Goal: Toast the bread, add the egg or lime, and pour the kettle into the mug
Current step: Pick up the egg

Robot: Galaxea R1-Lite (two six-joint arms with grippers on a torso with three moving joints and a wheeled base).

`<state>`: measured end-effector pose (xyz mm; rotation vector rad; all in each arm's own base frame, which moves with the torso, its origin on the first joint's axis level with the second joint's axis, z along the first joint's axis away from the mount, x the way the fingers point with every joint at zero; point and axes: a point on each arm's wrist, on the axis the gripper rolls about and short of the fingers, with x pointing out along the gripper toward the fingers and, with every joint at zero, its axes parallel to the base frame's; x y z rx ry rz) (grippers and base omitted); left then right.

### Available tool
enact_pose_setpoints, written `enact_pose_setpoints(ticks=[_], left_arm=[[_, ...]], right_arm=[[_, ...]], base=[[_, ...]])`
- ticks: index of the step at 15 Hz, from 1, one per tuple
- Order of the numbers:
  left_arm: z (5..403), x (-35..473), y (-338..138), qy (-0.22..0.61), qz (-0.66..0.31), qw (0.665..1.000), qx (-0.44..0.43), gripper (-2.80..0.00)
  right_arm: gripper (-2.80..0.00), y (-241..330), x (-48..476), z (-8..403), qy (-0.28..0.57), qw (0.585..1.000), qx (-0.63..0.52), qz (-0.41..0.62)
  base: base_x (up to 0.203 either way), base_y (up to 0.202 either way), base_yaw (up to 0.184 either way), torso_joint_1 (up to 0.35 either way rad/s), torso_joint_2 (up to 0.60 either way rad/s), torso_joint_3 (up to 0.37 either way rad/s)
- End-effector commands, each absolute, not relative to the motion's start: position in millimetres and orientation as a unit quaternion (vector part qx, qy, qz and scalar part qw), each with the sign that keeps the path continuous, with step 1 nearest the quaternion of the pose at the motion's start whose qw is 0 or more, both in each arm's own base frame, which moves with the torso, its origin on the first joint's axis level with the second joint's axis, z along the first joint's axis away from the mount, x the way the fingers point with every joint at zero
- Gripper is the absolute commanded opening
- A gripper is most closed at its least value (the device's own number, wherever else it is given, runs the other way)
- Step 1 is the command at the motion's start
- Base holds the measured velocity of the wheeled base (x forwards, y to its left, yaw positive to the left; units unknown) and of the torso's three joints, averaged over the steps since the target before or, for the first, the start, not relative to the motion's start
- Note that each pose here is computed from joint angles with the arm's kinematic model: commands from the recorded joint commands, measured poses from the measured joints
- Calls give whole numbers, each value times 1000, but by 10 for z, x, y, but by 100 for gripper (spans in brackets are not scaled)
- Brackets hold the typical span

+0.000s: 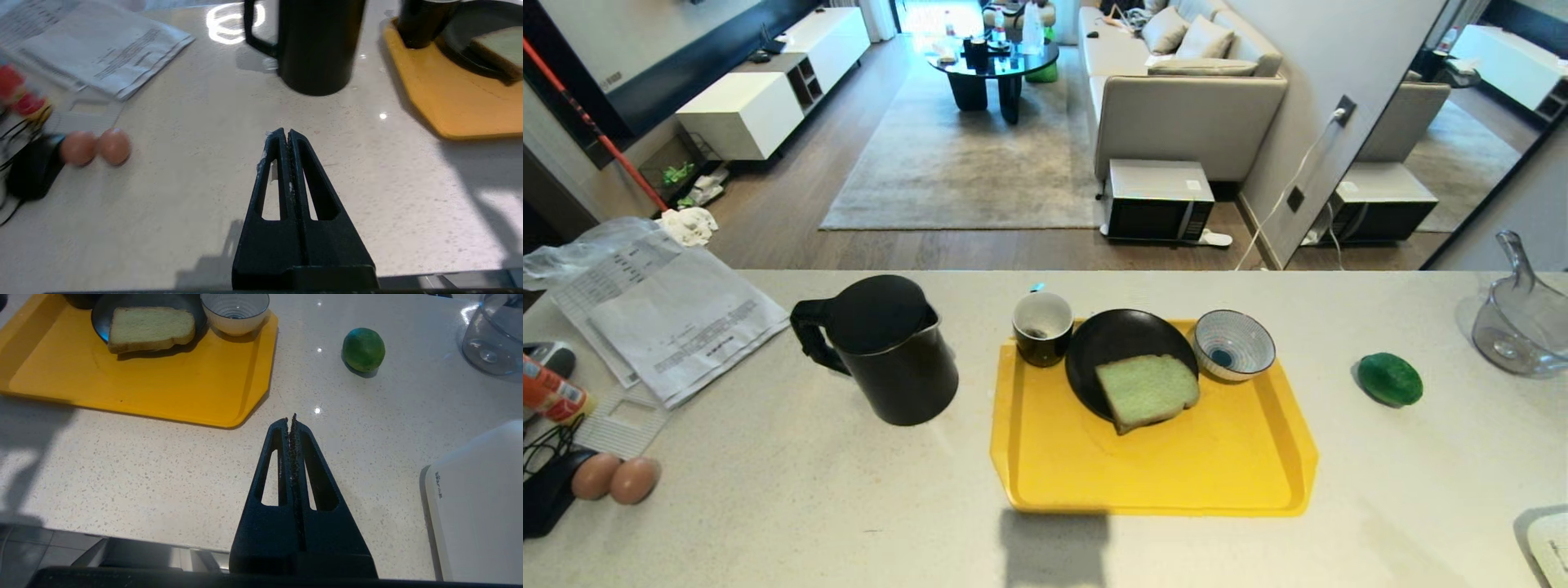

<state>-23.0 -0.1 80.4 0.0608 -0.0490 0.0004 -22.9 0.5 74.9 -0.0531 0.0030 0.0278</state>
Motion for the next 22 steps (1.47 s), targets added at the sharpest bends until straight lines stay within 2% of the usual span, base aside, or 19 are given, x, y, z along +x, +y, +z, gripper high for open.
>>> enact_pose_setpoints(ticks=[1,22], left_arm=[[758,-218,-2,-18,0,999,31,-280],[758,-218,-2,-18,0,999,31,-280]], right_arm=[[-280,6,-228,749,3,1000,-27,14],[-280,6,-228,749,3,1000,-27,14]], base=[[0,9,-132,2,2,2],[1,8,-168,2,2,3]])
